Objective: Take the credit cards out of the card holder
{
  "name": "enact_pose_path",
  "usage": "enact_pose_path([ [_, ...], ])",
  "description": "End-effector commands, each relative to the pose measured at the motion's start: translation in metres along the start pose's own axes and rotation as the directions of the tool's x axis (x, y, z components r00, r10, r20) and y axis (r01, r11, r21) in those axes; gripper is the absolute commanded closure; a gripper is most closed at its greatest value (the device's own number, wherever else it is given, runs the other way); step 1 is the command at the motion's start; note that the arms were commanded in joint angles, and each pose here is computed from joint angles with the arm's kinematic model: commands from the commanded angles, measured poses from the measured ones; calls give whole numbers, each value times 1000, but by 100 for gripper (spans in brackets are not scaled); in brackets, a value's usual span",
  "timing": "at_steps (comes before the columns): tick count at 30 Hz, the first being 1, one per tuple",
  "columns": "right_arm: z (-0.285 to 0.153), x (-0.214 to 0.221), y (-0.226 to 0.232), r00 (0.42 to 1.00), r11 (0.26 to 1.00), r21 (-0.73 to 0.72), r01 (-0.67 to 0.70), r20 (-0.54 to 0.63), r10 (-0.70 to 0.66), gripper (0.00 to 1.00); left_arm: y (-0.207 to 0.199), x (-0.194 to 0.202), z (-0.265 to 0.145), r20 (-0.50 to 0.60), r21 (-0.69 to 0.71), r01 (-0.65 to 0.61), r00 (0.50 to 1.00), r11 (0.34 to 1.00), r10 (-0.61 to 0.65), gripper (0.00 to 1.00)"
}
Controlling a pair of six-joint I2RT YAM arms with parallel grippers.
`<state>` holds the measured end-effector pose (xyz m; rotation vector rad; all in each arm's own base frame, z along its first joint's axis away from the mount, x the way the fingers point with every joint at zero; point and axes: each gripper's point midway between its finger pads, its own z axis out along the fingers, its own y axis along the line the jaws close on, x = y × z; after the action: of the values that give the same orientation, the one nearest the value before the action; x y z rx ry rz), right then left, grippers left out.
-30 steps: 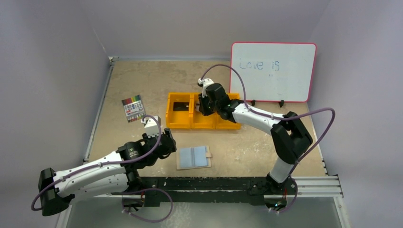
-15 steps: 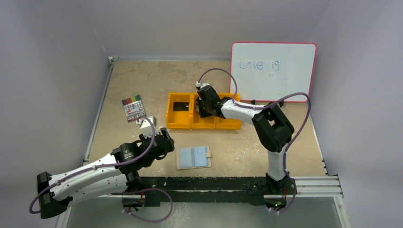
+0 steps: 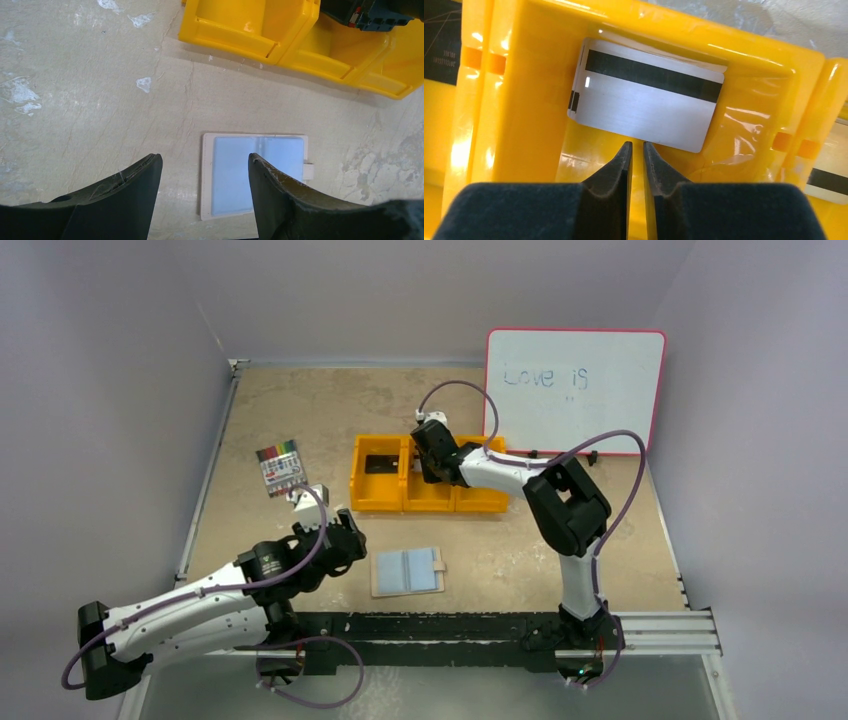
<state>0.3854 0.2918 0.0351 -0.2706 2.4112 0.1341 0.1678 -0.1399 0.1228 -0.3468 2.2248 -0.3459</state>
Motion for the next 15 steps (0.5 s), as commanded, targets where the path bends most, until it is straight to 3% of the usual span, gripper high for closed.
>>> enact_pose_path([
  [1, 1, -25, -10, 997, 997, 73, 7, 71, -12, 84, -5, -10, -1, 33, 2, 27, 999, 1000, -27, 37],
  [7, -12, -32, -4, 995, 1000, 23, 7, 95, -9, 81, -5, -8, 0, 30, 3, 31, 999, 1000, -31, 37],
  [15, -83, -59, 12, 980, 986, -164, -9, 196, 41, 68, -9, -2, 3, 9, 14, 31, 999, 999, -31, 37],
])
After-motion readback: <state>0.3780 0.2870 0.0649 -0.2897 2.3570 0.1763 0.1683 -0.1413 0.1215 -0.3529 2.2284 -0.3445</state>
